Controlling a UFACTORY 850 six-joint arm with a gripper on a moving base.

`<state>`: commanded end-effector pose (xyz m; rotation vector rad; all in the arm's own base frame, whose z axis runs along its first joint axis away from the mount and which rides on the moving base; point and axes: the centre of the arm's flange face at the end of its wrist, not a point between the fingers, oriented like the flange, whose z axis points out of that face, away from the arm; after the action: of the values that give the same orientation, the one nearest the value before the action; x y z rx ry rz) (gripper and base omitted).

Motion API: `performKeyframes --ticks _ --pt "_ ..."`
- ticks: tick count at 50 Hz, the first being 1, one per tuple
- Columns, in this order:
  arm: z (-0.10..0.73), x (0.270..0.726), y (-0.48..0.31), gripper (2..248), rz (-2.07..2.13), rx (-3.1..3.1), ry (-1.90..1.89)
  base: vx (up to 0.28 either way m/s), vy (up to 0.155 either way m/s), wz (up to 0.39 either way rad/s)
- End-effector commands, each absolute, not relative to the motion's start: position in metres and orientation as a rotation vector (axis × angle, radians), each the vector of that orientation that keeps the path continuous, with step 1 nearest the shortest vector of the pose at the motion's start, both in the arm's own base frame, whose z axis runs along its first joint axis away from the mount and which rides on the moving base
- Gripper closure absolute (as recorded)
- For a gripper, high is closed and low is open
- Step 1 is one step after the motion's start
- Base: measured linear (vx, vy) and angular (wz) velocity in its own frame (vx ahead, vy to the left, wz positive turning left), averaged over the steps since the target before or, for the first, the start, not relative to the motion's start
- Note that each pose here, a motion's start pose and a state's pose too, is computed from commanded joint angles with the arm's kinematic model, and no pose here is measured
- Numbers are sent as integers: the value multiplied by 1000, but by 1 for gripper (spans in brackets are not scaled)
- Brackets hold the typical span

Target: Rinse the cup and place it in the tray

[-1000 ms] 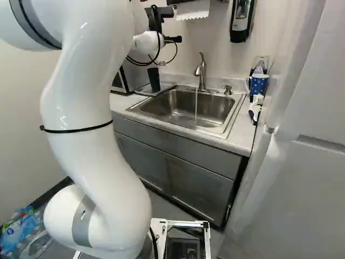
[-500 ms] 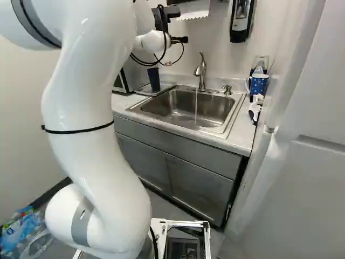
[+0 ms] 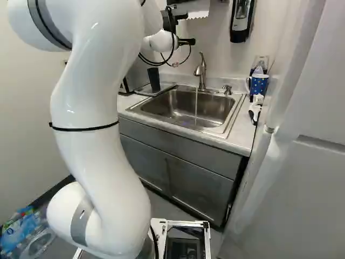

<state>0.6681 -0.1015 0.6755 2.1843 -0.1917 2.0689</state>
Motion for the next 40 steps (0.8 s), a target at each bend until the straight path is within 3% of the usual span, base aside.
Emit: performKeyframes --ticks 40 --pt "661 684 -139 3 1926 2282 -250 0 0 0"
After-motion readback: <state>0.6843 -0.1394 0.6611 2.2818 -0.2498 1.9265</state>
